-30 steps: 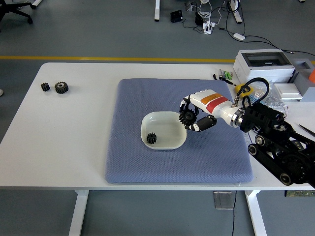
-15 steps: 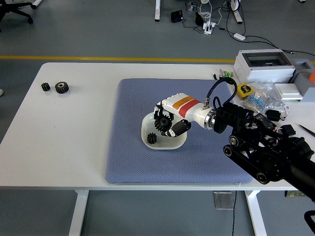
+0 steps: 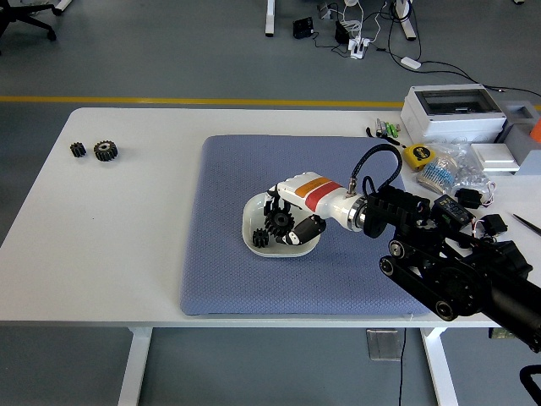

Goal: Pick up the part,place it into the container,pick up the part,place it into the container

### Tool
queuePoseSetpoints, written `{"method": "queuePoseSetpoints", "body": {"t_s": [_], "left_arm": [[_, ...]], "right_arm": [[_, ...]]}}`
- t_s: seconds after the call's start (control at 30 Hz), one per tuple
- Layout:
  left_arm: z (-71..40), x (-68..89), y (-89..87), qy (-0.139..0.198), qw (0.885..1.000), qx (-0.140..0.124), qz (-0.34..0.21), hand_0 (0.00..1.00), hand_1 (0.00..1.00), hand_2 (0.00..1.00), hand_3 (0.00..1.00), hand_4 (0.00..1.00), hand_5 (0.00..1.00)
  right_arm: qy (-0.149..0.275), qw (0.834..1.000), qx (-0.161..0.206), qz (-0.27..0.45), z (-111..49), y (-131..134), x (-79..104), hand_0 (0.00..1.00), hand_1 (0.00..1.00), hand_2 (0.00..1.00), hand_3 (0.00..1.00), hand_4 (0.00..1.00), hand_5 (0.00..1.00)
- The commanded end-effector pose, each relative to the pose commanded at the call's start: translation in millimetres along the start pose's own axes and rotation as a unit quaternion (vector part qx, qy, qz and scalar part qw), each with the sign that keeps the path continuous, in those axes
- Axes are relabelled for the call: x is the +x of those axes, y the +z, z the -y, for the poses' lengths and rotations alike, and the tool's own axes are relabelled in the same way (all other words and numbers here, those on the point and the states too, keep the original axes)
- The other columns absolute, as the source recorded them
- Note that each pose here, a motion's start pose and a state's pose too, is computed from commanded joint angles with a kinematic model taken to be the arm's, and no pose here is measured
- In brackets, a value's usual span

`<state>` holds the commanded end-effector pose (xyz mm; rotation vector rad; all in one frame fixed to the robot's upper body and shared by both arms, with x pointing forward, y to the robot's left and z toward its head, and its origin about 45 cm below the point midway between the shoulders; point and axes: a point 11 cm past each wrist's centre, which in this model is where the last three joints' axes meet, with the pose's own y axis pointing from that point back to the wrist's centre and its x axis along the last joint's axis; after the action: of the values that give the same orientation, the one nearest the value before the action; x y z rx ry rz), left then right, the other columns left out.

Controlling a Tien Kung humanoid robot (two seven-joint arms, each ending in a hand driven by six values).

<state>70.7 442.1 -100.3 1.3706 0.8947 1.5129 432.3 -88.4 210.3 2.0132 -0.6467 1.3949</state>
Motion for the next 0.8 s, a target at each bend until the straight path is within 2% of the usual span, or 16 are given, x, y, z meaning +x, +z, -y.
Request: {"method": "queuePoseSetpoints", "body": {"t_s": [0.1, 0.13, 0.33, 0.47, 0.53, 0.7, 0.73, 0.8], "left_arm": [[0.0, -0.5, 0.3, -0.001, 1.0, -0.001, 0.001, 0.711, 0.671, 0.665, 0.566, 0.613, 0.546], [0.0, -0.7, 0.6, -0.001, 1.0, -0.001, 0.001, 0.711, 0.67, 0.663, 0.565, 0.612, 0.541], [0.0, -0.9, -1.7, -0.001, 1.0, 0.002, 0.002, 0.711, 0.67, 0.663, 0.565, 0.612, 0.542], [0.1, -0.3, -3.5, -0.001, 1.0, 0.003, 0.004, 0.711, 0.67, 0.663, 0.565, 0.612, 0.542], [0.1, -0.1, -5.2, -0.001, 1.0, 0.004, 0.004, 0.711, 0.67, 0.663, 0.565, 0.612, 0.541], [0.1, 4.0, -11.9, 0.004, 1.0, 0.01, 0.003, 0.711, 0.67, 0.663, 0.565, 0.612, 0.541], [0.1, 4.6, -13.7, 0.005, 1.0, 0.013, 0.001, 0.711, 0.67, 0.663, 0.565, 0.612, 0.541], [0.0, 5.7, -19.2, 0.006, 1.0, 0.018, -0.002, 0.711, 0.67, 0.663, 0.565, 0.612, 0.541]], "right_arm": [[0.001, 1.0, -0.002, 0.004, -0.6, 2, -1.0, 0.411, 0.503, 0.745, 0.848, 0.998, 0.231], [0.002, 1.0, -0.003, 0.005, -0.8, 3, -1.2, 0.421, 0.511, 0.8, 0.889, 0.998, 0.247], [0.007, 1.0, -0.004, 0.006, -2.4, 5, 1.4, 0.413, 0.513, 0.805, 0.885, 0.998, 0.247], [0.022, 1.0, -0.006, 0.009, -5.8, 8, 10.9, 0.413, 0.513, 0.805, 0.885, 0.998, 0.247], [0.035, 0.999, -0.01, 0.011, -9.7, 12, 21.8, 0.407, 0.512, 0.794, 0.861, 0.998, 0.248], [0.102, 0.993, -0.007, 0.059, -29.8, 22, 56.2, 0.407, 0.512, 0.794, 0.861, 0.998, 0.248], [0.113, 0.991, -0.002, 0.077, -35.9, 24, 58.6, 0.437, 0.515, 0.712, 0.757, 0.988, 0.273], [0.133, 0.985, 0.008, 0.114, -48.5, 25, 60.8, 0.437, 0.515, 0.712, 0.757, 0.988, 0.273]]}}
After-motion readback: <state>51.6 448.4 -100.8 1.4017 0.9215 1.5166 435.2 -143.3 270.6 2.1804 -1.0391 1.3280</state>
